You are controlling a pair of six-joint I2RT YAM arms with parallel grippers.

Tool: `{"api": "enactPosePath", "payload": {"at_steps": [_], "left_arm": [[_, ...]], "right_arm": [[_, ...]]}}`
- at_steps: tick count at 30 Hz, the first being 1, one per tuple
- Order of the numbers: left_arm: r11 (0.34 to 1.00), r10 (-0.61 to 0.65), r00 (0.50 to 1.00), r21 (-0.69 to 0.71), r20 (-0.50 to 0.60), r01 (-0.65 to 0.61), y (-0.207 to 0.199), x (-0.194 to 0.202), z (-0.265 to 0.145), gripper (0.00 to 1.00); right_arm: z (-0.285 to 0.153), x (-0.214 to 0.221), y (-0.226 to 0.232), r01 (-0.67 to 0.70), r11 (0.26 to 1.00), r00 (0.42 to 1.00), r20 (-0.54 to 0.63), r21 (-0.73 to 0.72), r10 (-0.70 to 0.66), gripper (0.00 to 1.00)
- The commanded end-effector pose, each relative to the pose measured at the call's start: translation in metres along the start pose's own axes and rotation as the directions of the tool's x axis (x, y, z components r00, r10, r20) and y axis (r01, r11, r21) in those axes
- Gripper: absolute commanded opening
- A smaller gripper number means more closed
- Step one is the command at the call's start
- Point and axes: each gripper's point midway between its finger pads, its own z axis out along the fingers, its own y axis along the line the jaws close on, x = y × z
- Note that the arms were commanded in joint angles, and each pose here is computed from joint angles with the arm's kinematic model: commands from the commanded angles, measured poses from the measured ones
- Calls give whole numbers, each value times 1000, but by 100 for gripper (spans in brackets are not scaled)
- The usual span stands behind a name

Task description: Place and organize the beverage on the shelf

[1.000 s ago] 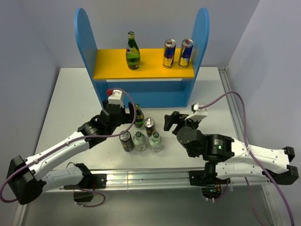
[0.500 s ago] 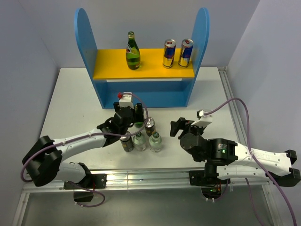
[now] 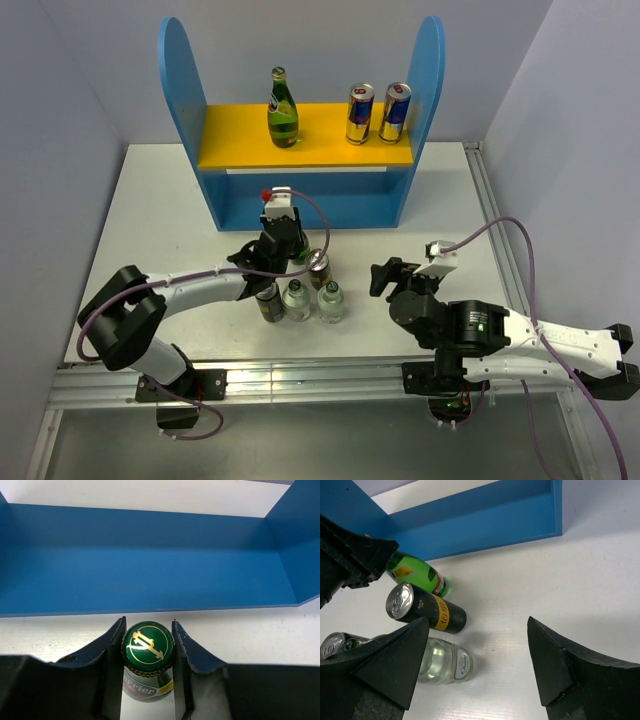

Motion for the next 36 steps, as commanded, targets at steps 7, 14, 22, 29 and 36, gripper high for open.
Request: {"api": "enactPosePath", "payload": {"at_steps": [7,14,22,29,36], "left_arm": [[997,-66,995,-33,72,68,-4,-67,-25,0],[996,-42,991,-75,130,52,9,-142,-61,0],[993,4,970,-113,244,24,19,-235,-97,0],[991,1,941,-124,339,44,31,-316,-108,0],[988,14,921,-147,390,47,42,-376,-83,0]], "right_arm": [[-1,-2,-7,-27,1000,999,22,17,26,85],[0,-4,-2,-32,999,999,22,6,32,85],[1,-1,3,-35,999,999,17,-6,35,84],[2,6,0,-29,1000,1000,8,-1,29,84],[2,9,-3,-34,999,999,9,-2,34,84]]}}
